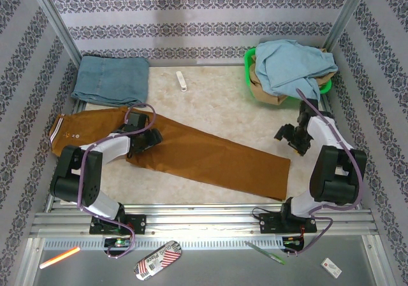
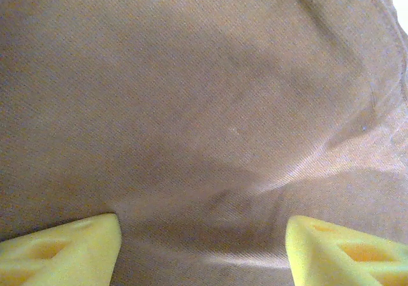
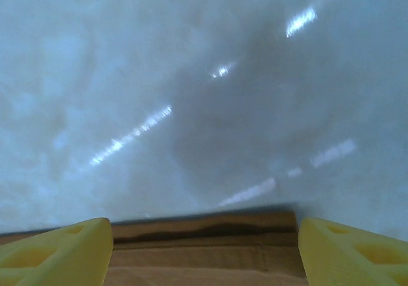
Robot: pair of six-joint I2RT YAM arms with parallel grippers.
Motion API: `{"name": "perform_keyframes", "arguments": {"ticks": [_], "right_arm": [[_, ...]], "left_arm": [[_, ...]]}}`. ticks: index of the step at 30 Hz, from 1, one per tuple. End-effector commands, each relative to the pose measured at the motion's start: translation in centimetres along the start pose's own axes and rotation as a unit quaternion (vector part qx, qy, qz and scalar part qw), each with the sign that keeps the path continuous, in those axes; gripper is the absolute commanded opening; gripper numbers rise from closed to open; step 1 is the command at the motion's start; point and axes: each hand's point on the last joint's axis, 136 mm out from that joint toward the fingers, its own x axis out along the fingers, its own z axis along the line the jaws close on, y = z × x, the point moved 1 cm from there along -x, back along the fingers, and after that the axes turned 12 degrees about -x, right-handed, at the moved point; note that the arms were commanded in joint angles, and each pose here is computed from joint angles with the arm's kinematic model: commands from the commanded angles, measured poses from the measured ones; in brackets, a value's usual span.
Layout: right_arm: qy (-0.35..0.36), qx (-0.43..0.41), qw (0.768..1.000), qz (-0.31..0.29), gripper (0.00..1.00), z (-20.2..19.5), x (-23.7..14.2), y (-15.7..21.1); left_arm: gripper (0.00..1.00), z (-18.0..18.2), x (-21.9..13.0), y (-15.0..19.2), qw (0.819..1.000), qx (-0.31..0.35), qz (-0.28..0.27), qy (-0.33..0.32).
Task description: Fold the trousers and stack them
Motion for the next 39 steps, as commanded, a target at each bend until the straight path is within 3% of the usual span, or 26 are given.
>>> {"name": "perform_keyframes", "arguments": {"ticks": [1,9,16,25,28,34,39], "right_arm": [[-0.041,0.053,0.996,0.054,0.77,0.7,0.6,3.9],[0.005,0.114,0.989,0.093,0.78,-1.6,0.9,8.2],[0.039,0.107,0.986,0.124,0.8,-3.0,1.7,10.0],[0.003,0.095,0.98,0.175,0.77,-1.1,5.4,11.3],[0.004,0.083,0.98,0.178,0.7,-0.5,5.9,11.1],[-0.03,0.06,0.986,0.152,0.26,1.3,5.4,10.4],[-0.042,0.04,0.989,0.134,0.01,1.8,4.2,9.7]], "left_arm": [[0.7,0.3,0.2,-0.5,1.0,-0.003,0.009,0.001],[0.7,-1.2,-0.7,-0.4,0.999,-0.015,0.009,0.049],[0.7,-2.1,-1.5,-0.4,0.997,-0.016,0.01,0.074],[0.7,-2.7,-2.1,-0.6,0.996,-0.02,0.006,0.087],[0.7,-2.8,-2.3,-0.6,0.996,-0.022,0.008,0.091],[0.7,-2.7,-2.7,-0.4,0.996,-0.024,0.009,0.091],[0.7,-2.6,-2.6,-0.1,0.995,-0.025,0.015,0.092]]}}
